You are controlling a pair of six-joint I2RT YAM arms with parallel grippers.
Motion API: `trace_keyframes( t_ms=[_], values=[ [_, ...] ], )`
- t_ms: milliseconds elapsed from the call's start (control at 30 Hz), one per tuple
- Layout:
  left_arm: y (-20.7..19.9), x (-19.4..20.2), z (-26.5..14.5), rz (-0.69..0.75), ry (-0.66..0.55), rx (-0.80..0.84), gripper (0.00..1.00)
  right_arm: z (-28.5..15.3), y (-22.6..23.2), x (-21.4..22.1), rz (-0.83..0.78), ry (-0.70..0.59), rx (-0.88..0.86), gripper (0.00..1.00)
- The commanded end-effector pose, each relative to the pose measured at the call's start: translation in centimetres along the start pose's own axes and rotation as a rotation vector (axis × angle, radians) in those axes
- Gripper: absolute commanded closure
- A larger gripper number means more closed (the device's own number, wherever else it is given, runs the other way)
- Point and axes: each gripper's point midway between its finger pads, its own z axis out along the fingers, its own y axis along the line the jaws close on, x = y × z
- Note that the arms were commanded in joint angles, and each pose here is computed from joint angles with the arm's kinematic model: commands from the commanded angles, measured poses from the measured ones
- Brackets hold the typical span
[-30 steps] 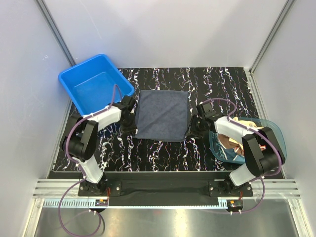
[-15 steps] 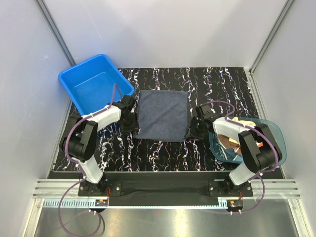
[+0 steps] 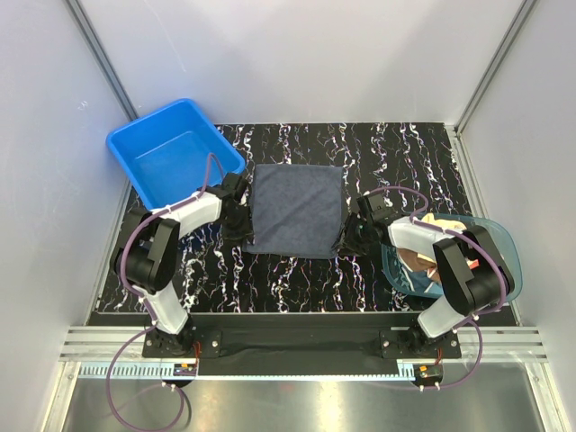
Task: Fold and stack the towels
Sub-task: Fold the towel
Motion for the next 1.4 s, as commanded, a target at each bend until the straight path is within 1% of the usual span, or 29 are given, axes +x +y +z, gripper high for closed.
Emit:
trace_keyframes(
  t_ms=[0,33,67,133,167,267,300,333,633,733,867,900,967,1000,1033,1067,1133,1167,1200,1233,1267,1300,1333,1367],
  values=[
    [-0.6,-0.5,0.2,0.004,-0.014,0.034,0.61,0.3,0.4,0.2,0.007,-0.003,-0.015,0.57],
    [-0.6,-0.5,0.2,0.001,-0.015,0.036,0.63,0.2,0.5,0.1,0.009,-0.003,-0.021,0.57],
    [-0.6,-0.5,0.2,0.002,-0.014,0.036,0.7,0.2,0.6,0.1,0.01,-0.003,-0.024,0.56],
    [-0.7,-0.5,0.3,0.0,-0.016,0.039,0.78,0.3,0.4,0.2,0.013,-0.002,-0.016,0.55],
    [-0.7,-0.6,0.2,-0.001,-0.018,0.043,0.85,0.4,0.4,0.2,0.015,0.001,-0.015,0.55],
    [-1.0,-0.6,0.3,-0.001,-0.013,0.05,0.93,0.5,0.4,0.5,0.017,0.011,-0.024,0.55],
    [-1.0,-0.6,0.3,-0.001,-0.012,0.055,0.98,0.5,0.6,0.4,0.018,0.006,-0.031,0.55],
    [-1.1,-0.6,0.3,-0.001,-0.013,0.057,1.0,0.5,0.5,0.5,0.017,0.006,-0.028,0.55],
    [-1.4,-0.7,0.1,-0.007,-0.014,0.076,1.0,1.1,-0.1,0.8,0.014,0.016,0.018,0.55],
    [-1.6,-0.6,0.2,-0.01,-0.009,0.085,1.0,1.5,-0.3,0.8,0.014,0.027,0.034,0.59],
    [-1.8,-0.6,0.1,-0.012,-0.009,0.094,1.0,1.9,-0.6,0.8,0.03,0.022,0.043,0.71],
    [-1.7,-0.7,0.2,-0.012,-0.009,0.091,1.0,1.8,-0.7,0.8,0.033,0.018,0.05,0.79],
    [-1.8,-0.7,-0.1,-0.012,-0.009,0.09,1.0,1.3,-1.0,0.6,0.032,-0.005,0.066,0.85],
    [-1.8,-0.8,-0.2,-0.02,-0.011,0.086,1.0,1.0,-1.1,0.4,0.031,-0.013,0.076,0.92],
    [-1.9,-0.9,-0.4,-0.024,-0.011,0.09,1.0,0.7,-1.2,0.1,0.03,-0.032,0.091,0.96],
    [-2.2,-1.2,-1.0,-0.025,-0.022,0.101,1.0,-0.2,-1.0,0.0,0.02,-0.044,0.091,1.0],
    [-3.3,-0.9,-2.5,-0.04,-0.013,0.151,1.0,-1.5,-0.9,-0.5,0.003,-0.071,0.109,1.0],
    [-4.2,-1.3,-4.3,-0.041,-0.048,0.189,1.0,-3.1,0.3,-1.4,-0.021,-0.109,0.084,1.0],
    [-5.0,-1.6,-5.6,-0.055,-0.069,0.219,1.0,-4.1,-0.1,-1.1,-0.025,-0.1,0.115,1.0],
    [-5.6,-2.0,-6.9,-0.055,-0.096,0.241,1.0,-5.1,0.1,-1.8,-0.032,-0.134,0.125,1.0],
    [-6.2,-2.2,-8.6,-0.055,-0.119,0.264,1.0,-7.0,1.3,-2.6,-0.051,-0.175,0.099,1.0],
    [-7.6,-3.7,-10.7,-0.054,-0.162,0.31,1.0,-8.1,2.1,-3.3,-0.064,-0.21,0.085,1.0],
    [-8.2,-4.3,-11.9,-0.052,-0.182,0.333,1.0,-9.0,2.8,-4.2,-0.075,-0.25,0.076,1.0],
    [-9.1,-5.2,-13.1,-0.049,-0.203,0.354,1.0,-11.0,5.0,-5.9,-0.116,-0.311,0.028,1.0]
  ],
)
